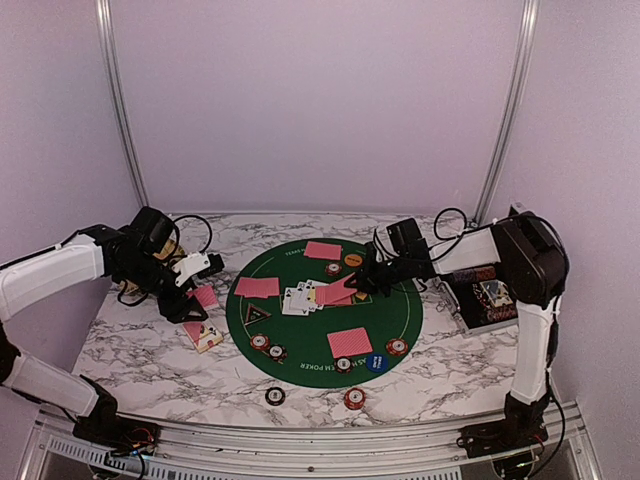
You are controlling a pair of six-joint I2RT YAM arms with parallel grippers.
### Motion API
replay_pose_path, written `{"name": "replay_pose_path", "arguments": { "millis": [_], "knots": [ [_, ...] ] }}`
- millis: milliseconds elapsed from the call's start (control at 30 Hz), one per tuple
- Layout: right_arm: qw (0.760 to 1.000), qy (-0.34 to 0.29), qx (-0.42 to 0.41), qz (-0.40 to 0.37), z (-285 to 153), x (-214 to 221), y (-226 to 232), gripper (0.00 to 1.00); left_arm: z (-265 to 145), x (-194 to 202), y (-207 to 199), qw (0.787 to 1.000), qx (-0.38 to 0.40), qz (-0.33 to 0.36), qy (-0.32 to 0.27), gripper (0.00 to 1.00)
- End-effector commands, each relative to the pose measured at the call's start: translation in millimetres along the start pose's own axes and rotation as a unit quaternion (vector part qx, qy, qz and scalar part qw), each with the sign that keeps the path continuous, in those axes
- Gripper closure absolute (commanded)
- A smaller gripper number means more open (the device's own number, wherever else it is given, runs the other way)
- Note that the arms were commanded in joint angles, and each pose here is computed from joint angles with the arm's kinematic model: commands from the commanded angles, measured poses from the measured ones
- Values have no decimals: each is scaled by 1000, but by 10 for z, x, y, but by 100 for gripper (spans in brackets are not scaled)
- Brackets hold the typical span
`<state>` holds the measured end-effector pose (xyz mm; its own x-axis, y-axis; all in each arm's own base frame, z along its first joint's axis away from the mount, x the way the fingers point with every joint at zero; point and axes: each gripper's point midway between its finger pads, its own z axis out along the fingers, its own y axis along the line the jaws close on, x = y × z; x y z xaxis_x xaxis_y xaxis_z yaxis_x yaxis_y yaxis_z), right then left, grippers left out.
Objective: Distribute texas hold em gaming equipment
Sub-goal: Place the poker card in position 4.
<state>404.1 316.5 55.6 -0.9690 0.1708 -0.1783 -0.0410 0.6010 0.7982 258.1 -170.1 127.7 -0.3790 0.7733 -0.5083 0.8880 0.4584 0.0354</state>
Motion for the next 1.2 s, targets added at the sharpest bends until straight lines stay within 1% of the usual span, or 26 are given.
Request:
{"name": "replay_pose_path", "arguments": {
  "millis": [0, 267, 833, 933, 1167],
  "knots": [
    [999, -8, 35, -20, 18, -97, -116, 100, -66, 27, 8, 1000, -6, 5, -12, 100],
    [997, -8, 79, -23, 72, -92, -380, 100, -52, 86, 17, 1000, -2, -5, -10, 100],
    [988, -18, 145, -41, 4, -108, -611, 99, -46, 181, -15, 1000, 2, -15, -9, 100],
    [986, -20, 160, -47, -19, -120, -646, 94, -35, 199, -27, 1000, 4, -18, -9, 100],
    [977, -20, 199, -73, -19, -125, -657, 71, -21, 227, -37, 1000, 4, -18, -7, 100]
  ]
}}
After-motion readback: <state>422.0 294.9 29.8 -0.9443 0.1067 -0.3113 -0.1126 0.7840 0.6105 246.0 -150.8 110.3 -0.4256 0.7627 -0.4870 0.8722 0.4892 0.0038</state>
